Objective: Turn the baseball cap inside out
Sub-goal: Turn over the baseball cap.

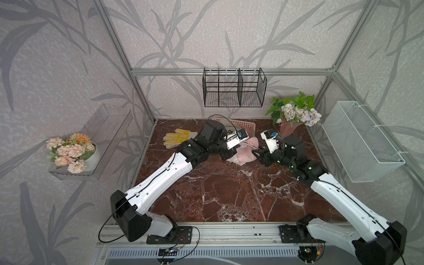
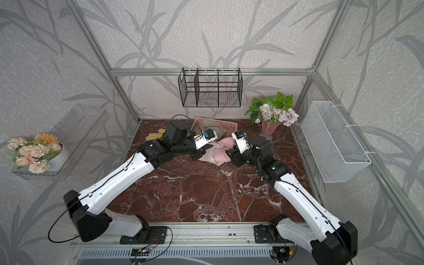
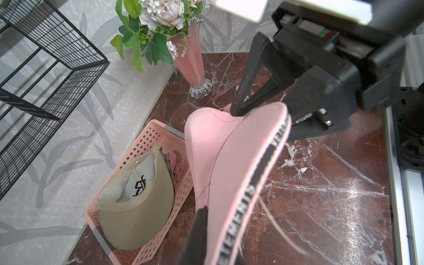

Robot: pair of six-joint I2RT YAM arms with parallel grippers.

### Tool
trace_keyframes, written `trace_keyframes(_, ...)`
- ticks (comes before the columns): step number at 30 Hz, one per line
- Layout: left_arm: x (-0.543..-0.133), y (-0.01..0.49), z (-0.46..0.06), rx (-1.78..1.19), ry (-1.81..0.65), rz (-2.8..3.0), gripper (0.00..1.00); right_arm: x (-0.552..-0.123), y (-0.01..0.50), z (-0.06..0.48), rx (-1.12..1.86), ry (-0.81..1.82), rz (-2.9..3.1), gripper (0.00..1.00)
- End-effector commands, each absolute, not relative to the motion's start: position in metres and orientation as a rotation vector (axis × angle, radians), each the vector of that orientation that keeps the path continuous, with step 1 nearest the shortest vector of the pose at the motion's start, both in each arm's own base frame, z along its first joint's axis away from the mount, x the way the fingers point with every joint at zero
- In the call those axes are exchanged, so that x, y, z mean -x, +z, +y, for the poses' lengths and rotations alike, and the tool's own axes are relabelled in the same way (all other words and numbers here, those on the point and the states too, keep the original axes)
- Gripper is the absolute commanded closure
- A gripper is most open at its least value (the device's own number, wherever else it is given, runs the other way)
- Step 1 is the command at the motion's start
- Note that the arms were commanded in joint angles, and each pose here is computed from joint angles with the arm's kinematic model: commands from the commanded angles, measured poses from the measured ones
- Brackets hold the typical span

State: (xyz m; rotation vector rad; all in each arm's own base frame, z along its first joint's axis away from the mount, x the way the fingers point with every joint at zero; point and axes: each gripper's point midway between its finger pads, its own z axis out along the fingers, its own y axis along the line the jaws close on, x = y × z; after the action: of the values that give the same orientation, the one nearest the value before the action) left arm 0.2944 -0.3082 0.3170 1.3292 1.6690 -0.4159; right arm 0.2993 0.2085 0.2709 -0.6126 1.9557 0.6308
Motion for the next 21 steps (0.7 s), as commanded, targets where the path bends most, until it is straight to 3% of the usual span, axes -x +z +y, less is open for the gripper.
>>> trace_keyframes(1,-0.286,0.350,-0.317,-1.312,-0.539,1.568,1.00,-0.296,0.279,0.216,0.674,0.702,1.889,0.44)
trace_keyframes(5,-0.289,0.342,-0.313,-1.352,-0.531,1.627,1.00,-0.300,0.277,0.211,0.717,0.651,1.859,0.43)
trace_keyframes(21,-0.291,0.367,-0.289,-1.336,-0.526,1.594,1.00,-0.276,0.242,0.233,1.020,0.865,1.838,0.45)
